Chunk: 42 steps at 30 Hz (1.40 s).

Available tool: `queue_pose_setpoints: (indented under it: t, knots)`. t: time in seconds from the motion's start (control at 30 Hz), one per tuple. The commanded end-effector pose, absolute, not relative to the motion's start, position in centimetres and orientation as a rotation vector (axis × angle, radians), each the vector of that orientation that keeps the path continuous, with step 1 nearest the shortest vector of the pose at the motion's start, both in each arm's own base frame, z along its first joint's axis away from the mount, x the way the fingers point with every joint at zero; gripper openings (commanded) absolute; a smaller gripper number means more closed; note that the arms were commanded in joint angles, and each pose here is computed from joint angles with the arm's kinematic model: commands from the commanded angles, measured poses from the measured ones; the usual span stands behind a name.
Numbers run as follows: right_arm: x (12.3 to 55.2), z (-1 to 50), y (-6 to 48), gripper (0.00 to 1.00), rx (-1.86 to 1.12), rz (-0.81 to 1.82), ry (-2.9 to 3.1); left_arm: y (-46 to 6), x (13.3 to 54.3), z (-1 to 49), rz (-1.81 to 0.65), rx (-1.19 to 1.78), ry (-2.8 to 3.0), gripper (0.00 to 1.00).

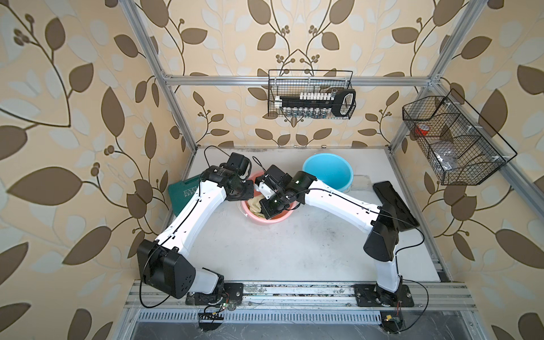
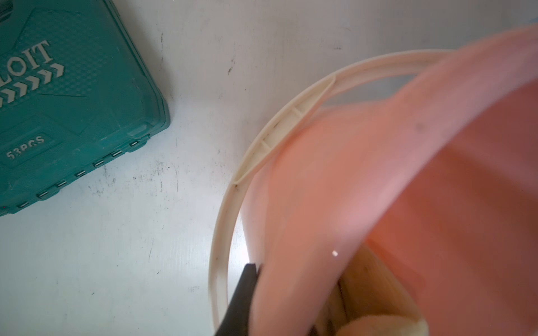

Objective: Wipe the inside of the bucket with a cloth
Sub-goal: Wipe the dirt from the inside of the bucket, then place the bucket at the center of the board.

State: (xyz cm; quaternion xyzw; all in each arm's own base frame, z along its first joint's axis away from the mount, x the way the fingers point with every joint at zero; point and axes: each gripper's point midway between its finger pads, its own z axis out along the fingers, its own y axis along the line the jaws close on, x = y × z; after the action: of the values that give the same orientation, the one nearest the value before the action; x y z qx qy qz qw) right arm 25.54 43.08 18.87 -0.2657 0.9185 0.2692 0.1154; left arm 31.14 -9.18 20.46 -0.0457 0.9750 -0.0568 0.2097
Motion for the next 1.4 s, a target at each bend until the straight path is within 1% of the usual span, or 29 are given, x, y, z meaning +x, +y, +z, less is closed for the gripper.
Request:
queue_pose_setpoints:
  t: [0.0, 0.17, 0.23, 0.37, 0.47, 0.53, 0.6, 0.7, 0.77, 0.87, 1.1, 1.27, 1.37]
  knots:
    - [21.9, 21.7, 44.3, 0.00, -0.786, 1.082, 2.688, -9.1, 34.0, 23.4, -0.181, -0.191, 2.552, 0.00]
    - [20.3, 21.3, 42.9, 0.00, -0.777, 1.086, 2.695, -9.5, 34.8, 22.9, -0.188, -0.201, 2.570, 0.00]
    - [19.9, 21.5, 42.7, 0.00, -0.746, 1.134, 2.669, -9.8, 35.3, 22.9, -0.203, -0.204, 2.574, 0.00]
    - [20.2, 22.9, 43.0, 0.00, -0.688, 1.200, 2.594, -10.7, 36.1, 21.8, -0.240, -0.215, 2.604, 0.00]
    - [20.1, 23.2, 44.2, 0.00, -0.679, 1.226, 2.563, -11.0, 36.2, 21.3, -0.253, -0.218, 2.629, 0.00]
    - [19.8, 22.2, 44.8, 0.00, -0.693, 1.190, 2.584, -11.2, 36.2, 21.2, -0.265, -0.225, 2.634, 0.00]
    - [19.5, 20.0, 44.6, 0.00, -0.702, 1.072, 2.645, -11.3, 36.3, 21.4, -0.274, -0.227, 2.631, 0.00]
    - [19.8, 17.0, 42.5, 0.00, -0.688, 0.848, 2.697, -11.2, 36.3, 22.1, -0.276, -0.223, 2.623, 0.00]
    - [20.3, 15.9, 40.7, 0.00, -0.639, 0.756, 2.706, -11.1, 36.3, 22.4, -0.272, -0.219, 2.617, 0.00]
    - [21.2, 15.5, 38.5, 0.00, -0.568, 0.667, 2.694, -11.2, 36.2, 22.4, -0.276, -0.213, 2.624, 0.00]
    - [22.4, 17.9, 33.8, 0.00, -0.401, 0.651, 2.628, -11.1, 36.0, 22.1, -0.270, -0.218, 2.636, 0.00]
    - [21.1, 20.4, 29.8, 0.00, -0.375, 0.626, 2.565, -10.9, 35.9, 22.7, -0.284, -0.232, 2.641, 0.00]
    - [20.4, 21.7, 26.5, 0.00, -0.340, 0.560, 2.524, -10.9, 36.0, 22.8, -0.299, -0.257, 2.653, 0.00]
